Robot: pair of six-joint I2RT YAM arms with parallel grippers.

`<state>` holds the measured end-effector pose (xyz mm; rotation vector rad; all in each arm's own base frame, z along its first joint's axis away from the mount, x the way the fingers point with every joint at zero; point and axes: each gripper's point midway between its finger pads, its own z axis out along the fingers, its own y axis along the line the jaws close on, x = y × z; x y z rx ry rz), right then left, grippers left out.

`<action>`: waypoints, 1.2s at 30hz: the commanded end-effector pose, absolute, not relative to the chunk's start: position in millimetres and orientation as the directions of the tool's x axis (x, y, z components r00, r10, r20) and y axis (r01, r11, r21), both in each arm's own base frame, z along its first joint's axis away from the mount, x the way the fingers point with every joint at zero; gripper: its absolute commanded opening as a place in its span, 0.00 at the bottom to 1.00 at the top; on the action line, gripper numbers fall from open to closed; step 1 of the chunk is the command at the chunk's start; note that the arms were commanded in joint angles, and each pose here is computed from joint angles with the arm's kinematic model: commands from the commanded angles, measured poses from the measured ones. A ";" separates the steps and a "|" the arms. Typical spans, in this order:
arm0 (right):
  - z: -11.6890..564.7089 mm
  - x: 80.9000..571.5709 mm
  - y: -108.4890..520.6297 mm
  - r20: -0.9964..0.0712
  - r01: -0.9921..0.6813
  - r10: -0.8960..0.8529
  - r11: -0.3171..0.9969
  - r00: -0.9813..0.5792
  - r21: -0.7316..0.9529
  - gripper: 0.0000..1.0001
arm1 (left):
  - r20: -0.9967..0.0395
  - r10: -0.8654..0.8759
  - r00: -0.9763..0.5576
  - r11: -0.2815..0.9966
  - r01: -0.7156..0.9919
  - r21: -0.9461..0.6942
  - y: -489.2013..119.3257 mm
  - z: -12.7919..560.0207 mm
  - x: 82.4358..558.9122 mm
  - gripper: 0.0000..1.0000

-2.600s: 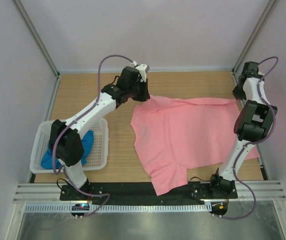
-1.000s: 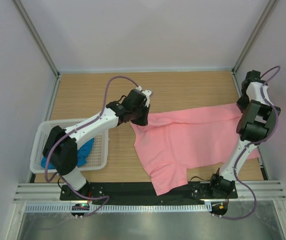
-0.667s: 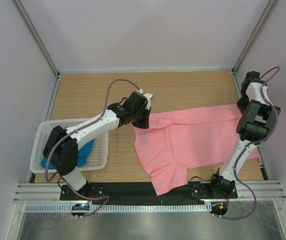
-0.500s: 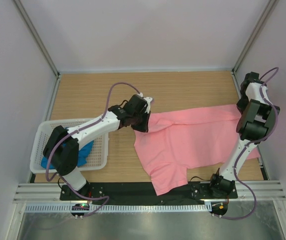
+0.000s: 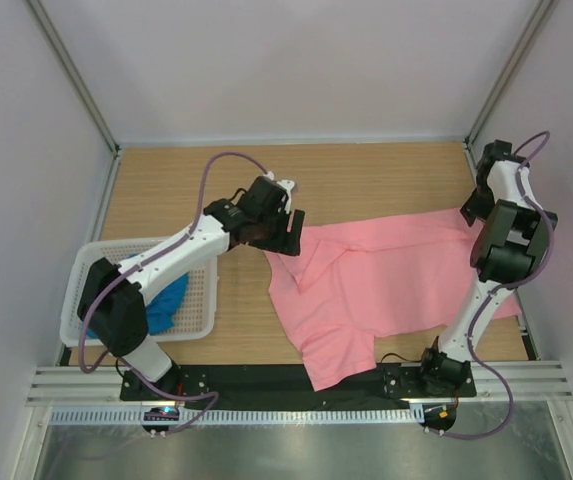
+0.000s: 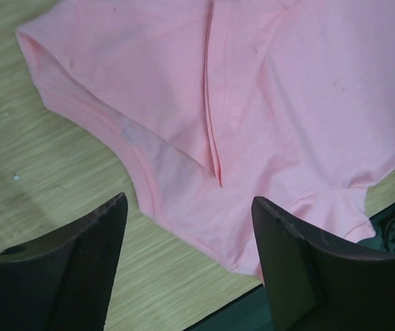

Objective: Fold and stack the t-shirts
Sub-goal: Fold the tshirt

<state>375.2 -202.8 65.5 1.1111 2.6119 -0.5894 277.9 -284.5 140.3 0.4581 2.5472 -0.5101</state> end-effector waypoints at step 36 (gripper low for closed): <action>82.9 397.2 218.3 -0.332 -0.050 -0.077 0.995 -0.940 -0.088 0.54 | -0.221 -0.010 -0.975 0.868 0.101 -0.486 -272.9 26.9 367.9 0.23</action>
